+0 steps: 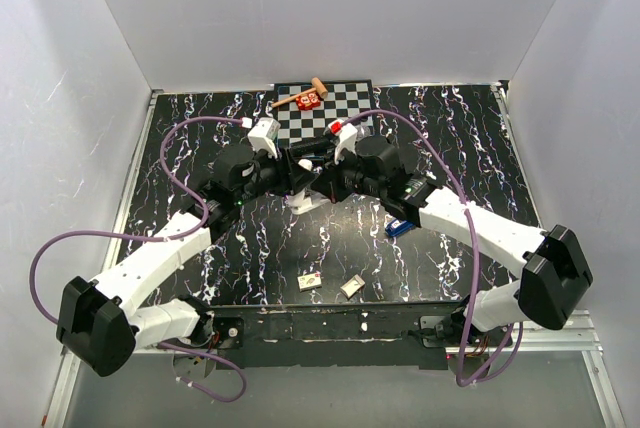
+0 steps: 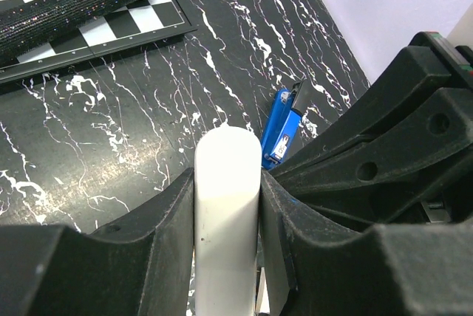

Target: Unload the staples from the stapler

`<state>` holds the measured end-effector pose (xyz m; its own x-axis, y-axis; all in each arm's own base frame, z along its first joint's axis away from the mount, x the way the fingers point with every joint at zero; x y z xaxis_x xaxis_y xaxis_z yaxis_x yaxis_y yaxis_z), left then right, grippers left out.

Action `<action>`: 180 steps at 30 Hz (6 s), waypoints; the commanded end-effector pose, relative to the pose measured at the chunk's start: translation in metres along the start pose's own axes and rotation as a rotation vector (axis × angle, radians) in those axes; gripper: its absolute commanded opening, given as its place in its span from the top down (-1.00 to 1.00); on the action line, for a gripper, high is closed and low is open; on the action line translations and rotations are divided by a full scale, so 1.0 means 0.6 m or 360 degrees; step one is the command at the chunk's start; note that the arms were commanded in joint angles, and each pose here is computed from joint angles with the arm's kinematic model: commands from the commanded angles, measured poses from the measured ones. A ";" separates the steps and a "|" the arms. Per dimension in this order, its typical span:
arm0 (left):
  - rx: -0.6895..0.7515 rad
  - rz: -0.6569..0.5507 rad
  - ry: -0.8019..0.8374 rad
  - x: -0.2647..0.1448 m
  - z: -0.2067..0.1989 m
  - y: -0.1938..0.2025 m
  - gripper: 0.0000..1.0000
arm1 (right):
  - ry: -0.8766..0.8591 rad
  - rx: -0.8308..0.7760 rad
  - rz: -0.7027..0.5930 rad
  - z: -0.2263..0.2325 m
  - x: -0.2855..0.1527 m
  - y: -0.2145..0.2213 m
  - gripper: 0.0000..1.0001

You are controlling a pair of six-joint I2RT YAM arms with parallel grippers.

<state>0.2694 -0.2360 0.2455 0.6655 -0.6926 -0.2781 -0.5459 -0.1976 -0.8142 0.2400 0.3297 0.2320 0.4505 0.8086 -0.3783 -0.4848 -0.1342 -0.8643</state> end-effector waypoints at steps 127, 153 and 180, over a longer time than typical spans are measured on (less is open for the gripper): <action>-0.0097 -0.0373 0.0129 -0.178 -0.089 -0.119 1.00 | -0.0194 -0.0167 -0.0013 0.192 -0.047 -0.009 0.97; 0.0230 -0.0201 0.0792 -0.228 -0.189 -0.094 1.00 | -0.0396 -0.0480 -0.0115 0.184 -0.232 -0.048 0.97; 0.0518 -0.0101 0.1402 -0.278 -0.249 -0.063 1.00 | -0.0944 -0.0397 -0.0168 0.292 -0.253 -0.112 0.97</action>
<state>0.1067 -0.2174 0.4002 0.0321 -0.9883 0.1491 -0.2935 -0.1519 -0.9438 0.0773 0.3149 0.3585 -0.0102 0.9732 -0.2299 -0.2947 -0.2226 -0.9293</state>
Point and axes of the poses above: each gripper's point midway between its finger pads, its own x axis out along the fingers, its own z axis along the line the jaws close on, y = z × x, the point moved 3 cm from there along -x, back along the fingers
